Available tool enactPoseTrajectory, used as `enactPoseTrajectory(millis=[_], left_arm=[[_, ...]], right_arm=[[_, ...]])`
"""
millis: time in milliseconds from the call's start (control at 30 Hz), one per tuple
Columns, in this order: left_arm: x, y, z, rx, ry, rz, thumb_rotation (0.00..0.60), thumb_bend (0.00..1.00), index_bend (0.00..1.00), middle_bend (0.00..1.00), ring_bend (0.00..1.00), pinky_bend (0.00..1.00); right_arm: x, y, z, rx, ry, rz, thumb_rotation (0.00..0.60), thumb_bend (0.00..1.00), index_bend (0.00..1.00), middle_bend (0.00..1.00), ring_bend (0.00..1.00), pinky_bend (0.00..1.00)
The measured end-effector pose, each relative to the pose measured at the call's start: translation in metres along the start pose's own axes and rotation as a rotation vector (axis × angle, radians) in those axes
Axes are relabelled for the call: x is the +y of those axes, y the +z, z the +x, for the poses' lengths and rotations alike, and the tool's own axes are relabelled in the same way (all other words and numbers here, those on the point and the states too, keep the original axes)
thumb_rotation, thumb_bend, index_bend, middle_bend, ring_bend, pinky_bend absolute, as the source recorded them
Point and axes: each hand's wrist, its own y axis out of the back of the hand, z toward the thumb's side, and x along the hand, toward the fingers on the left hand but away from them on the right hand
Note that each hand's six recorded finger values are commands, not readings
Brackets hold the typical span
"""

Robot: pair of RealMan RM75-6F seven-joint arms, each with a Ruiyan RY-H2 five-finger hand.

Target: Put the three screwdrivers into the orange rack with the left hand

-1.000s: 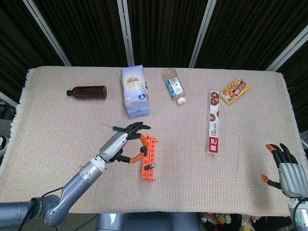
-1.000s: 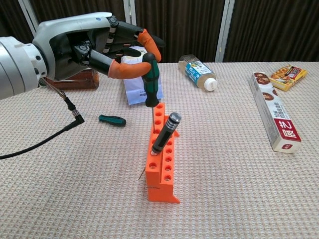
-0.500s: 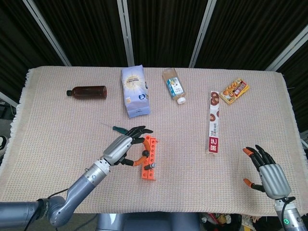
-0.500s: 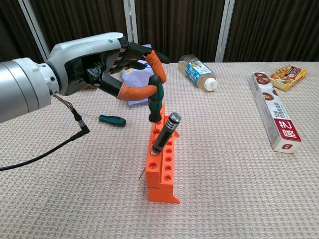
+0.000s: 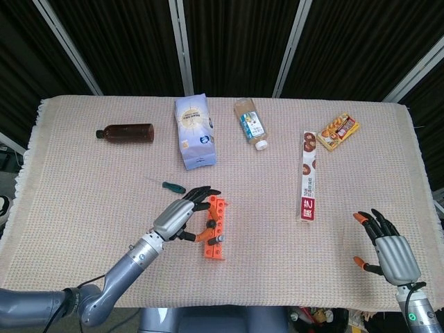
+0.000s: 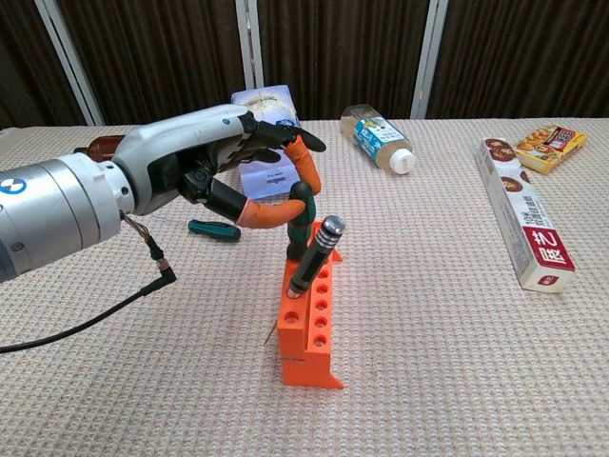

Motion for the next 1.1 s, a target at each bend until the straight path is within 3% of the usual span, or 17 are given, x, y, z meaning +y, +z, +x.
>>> enactPoseTrajectory(millis=[100, 300, 400, 767, 933, 1100], left_arm=[[0.0, -0.004, 0.001, 0.007, 0.014, 0.019, 0.6, 0.55, 0.55, 0.03, 0.0, 0.0], [-0.001, -0.006, 0.0, 0.008, 0.02, 0.042, 0.6, 0.41, 0.19, 0.0, 0.0, 0.0], [0.001, -0.005, -0.001, 0.0, 0.026, 0.069, 0.6, 0.38, 0.11, 0.0, 0.0, 0.0], [0.032, 0.006, -0.018, -0.066, 0.121, 0.172, 0.6, 0.38, 0.12, 0.0, 0.0, 0.0], [0.058, 0.004, -0.029, -0.058, 0.175, 0.225, 0.6, 0.38, 0.22, 0.0, 0.0, 0.0], [0.083, -0.014, -0.035, 0.006, 0.204, 0.307, 0.6, 0.38, 0.36, 0.0, 0.0, 0.0]], right_arm=[[0.0, 0.0, -0.001, -0.001, 0.002, 0.001, 0.6, 0.09, 0.12, 0.12, 0.0, 0.17], [0.0, 0.001, -0.002, 0.001, 0.001, 0.003, 0.6, 0.09, 0.12, 0.12, 0.0, 0.17], [0.001, 0.001, -0.003, 0.0, 0.0, 0.003, 0.6, 0.1, 0.12, 0.12, 0.0, 0.17], [0.002, 0.001, -0.005, -0.005, -0.01, 0.005, 0.6, 0.09, 0.12, 0.12, 0.0, 0.17], [0.003, -0.001, -0.006, -0.012, -0.014, 0.006, 0.6, 0.09, 0.12, 0.12, 0.0, 0.17], [0.003, -0.003, -0.006, -0.019, -0.016, 0.004, 0.6, 0.09, 0.12, 0.12, 0.0, 0.17]])
